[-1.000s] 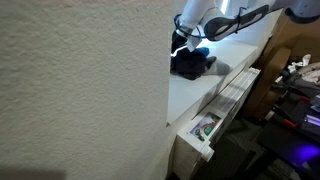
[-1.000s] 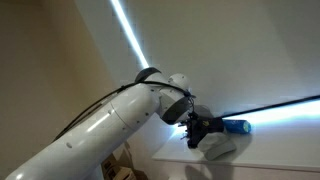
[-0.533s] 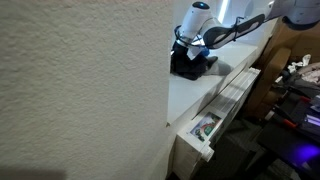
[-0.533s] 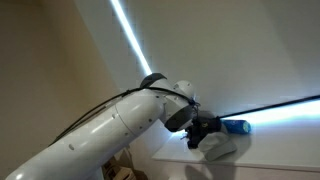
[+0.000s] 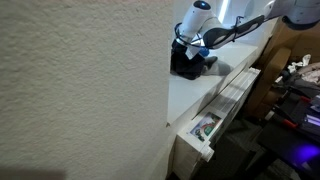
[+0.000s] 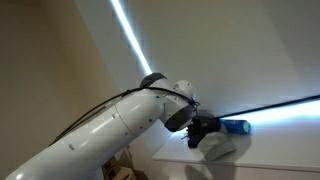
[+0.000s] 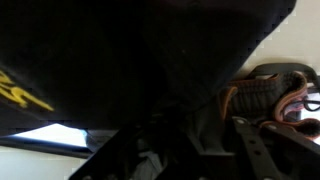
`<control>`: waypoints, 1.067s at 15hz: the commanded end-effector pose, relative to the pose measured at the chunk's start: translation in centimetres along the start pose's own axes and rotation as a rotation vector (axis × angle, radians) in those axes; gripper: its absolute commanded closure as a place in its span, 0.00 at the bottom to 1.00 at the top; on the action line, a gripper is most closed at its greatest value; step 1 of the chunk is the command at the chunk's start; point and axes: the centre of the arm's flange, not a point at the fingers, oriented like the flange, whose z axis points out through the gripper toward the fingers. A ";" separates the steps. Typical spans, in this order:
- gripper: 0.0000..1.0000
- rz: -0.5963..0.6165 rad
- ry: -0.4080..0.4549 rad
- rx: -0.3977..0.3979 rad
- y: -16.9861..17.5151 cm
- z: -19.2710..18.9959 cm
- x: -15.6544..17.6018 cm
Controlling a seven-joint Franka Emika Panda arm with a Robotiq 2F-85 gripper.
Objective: Move the white hat to the left, put the black hat on top of it, and move the shirt to the right
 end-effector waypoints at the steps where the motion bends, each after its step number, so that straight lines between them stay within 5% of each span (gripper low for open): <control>1: 0.89 0.006 0.023 -0.029 0.1 -0.1 0.1; 3: 0.97 0.005 0.029 -0.037 0.2 -0.2 0.2; 8: 0.95 0.013 0.060 -0.063 0.6 -0.9 0.5; 16: 0.95 0.037 0.497 -0.281 0.6 -10.7 2.7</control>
